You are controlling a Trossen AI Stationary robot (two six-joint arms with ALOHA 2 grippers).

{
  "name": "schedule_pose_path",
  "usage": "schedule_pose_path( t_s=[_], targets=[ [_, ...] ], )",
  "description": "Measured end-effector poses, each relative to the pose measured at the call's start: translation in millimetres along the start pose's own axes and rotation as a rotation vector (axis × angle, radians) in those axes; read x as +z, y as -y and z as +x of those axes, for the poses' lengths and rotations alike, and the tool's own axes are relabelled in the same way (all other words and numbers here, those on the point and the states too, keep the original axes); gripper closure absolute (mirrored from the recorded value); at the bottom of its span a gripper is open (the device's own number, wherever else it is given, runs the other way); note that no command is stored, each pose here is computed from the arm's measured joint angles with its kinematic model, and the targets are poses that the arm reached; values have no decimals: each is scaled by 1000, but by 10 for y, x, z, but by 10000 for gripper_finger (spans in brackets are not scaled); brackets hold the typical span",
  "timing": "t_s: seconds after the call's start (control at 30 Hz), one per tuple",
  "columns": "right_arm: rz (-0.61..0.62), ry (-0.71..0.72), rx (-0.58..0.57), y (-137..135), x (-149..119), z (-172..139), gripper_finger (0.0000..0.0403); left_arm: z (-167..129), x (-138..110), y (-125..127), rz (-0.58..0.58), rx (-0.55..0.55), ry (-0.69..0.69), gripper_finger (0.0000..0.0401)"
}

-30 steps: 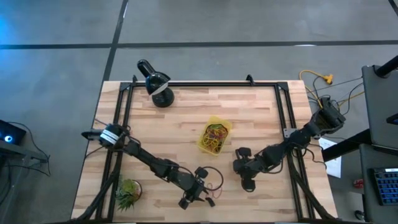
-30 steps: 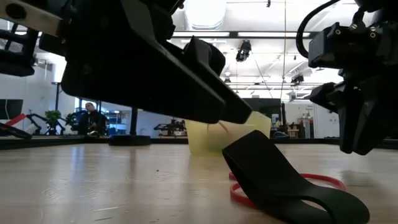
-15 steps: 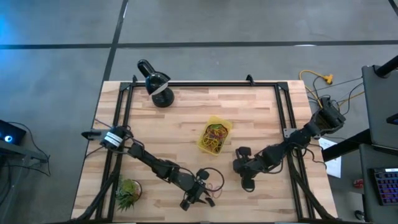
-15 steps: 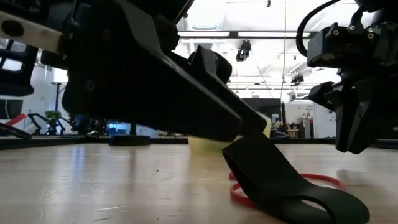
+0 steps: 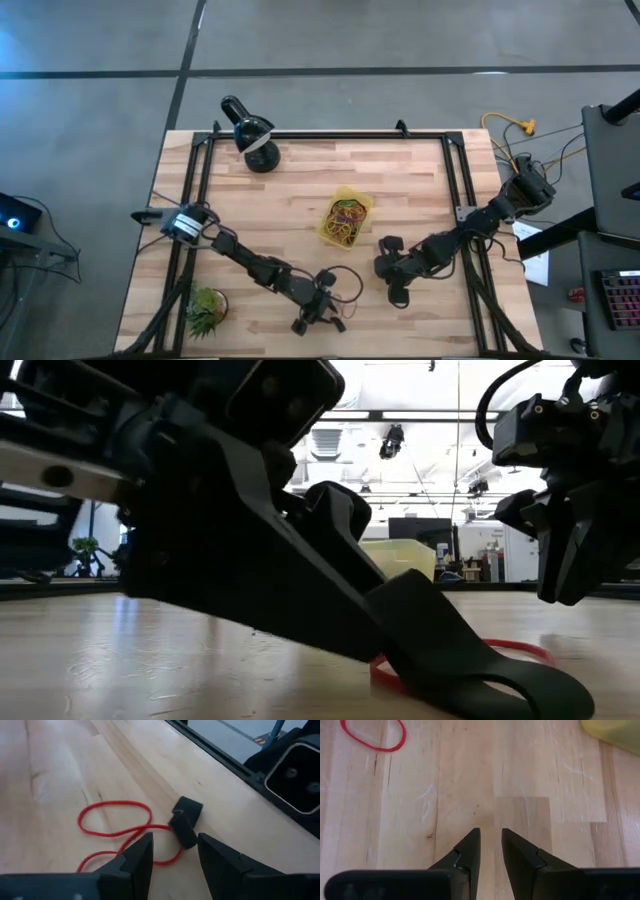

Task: Pick and place rubber bands into bin
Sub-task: Put the black rubber band into the yellow bin

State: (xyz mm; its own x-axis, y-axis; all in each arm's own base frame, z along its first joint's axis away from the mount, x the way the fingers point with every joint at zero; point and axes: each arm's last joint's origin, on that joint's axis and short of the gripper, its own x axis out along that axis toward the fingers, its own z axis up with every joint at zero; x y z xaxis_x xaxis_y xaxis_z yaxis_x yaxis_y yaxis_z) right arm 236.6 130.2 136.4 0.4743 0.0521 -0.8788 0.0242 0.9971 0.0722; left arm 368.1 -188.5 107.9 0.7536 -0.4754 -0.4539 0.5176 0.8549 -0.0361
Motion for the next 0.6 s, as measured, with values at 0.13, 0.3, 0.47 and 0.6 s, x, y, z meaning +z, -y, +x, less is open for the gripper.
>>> schedule_pose_path(
  t_s=[0.13,0.3,0.47,0.6],
  targets=[
    [0,1,1,-1,1,0,326,4,-7,-17,-8,5,0,261],
    [0,1,1,-1,1,0,324,5,-8,-15,-8,4,0,261],
    [0,1,1,-1,1,0,331,5,9,-12,-6,-4,18,261],
    [0,1,1,-1,1,0,334,4,27,-6,1,-27,36,268]
  ],
)
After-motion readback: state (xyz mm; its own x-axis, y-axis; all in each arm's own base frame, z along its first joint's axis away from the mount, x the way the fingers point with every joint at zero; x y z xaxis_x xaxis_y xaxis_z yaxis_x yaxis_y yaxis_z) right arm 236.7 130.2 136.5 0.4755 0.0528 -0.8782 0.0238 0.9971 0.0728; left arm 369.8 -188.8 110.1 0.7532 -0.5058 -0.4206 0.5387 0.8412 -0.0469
